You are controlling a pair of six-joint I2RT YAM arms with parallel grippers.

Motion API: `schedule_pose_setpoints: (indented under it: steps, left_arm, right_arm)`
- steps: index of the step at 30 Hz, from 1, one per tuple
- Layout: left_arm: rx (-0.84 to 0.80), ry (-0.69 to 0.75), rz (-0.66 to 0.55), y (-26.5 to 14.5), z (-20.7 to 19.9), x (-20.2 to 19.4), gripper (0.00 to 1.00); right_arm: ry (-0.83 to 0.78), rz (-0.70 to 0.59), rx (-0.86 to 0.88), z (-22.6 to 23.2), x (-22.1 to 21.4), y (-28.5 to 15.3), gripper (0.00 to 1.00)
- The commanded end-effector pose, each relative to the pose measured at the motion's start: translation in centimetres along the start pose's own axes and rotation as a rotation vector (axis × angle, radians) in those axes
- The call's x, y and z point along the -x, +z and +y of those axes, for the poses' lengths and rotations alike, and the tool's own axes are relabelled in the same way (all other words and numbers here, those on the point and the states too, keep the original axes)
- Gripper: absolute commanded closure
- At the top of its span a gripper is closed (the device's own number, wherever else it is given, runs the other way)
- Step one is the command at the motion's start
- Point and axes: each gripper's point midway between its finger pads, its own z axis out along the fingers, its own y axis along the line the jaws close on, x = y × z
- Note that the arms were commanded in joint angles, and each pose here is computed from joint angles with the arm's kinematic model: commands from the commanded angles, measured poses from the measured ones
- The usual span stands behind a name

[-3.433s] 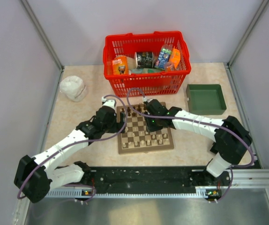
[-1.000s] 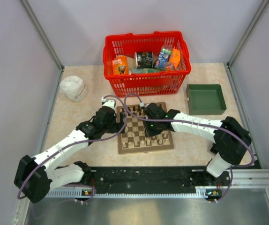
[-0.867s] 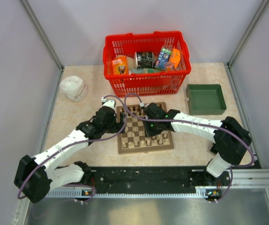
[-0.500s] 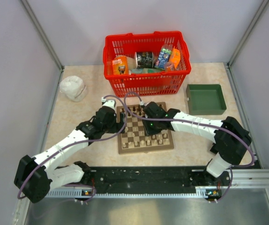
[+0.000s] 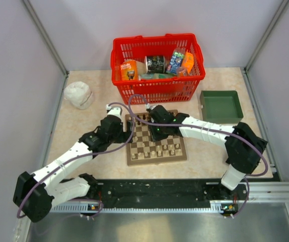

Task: Set up the chess pieces on the board

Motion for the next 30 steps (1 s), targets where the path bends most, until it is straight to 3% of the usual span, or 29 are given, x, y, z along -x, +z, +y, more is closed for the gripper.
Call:
schedule_pose_setpoints:
  steps: [1, 30]
  left_arm:
    - [0.005, -0.02, -0.043, -0.1, 0.2, 0.9, 0.01]
    - [0.008, -0.019, -0.033, 0.1, 0.5, 0.5, 0.01]
  right_arm:
    - [-0.018, -0.029, 0.022, 1.2, 1.3, 0.4, 0.71]
    - [-0.02, 0.016, 0.046, 1.7, 0.3, 1.8, 0.73]
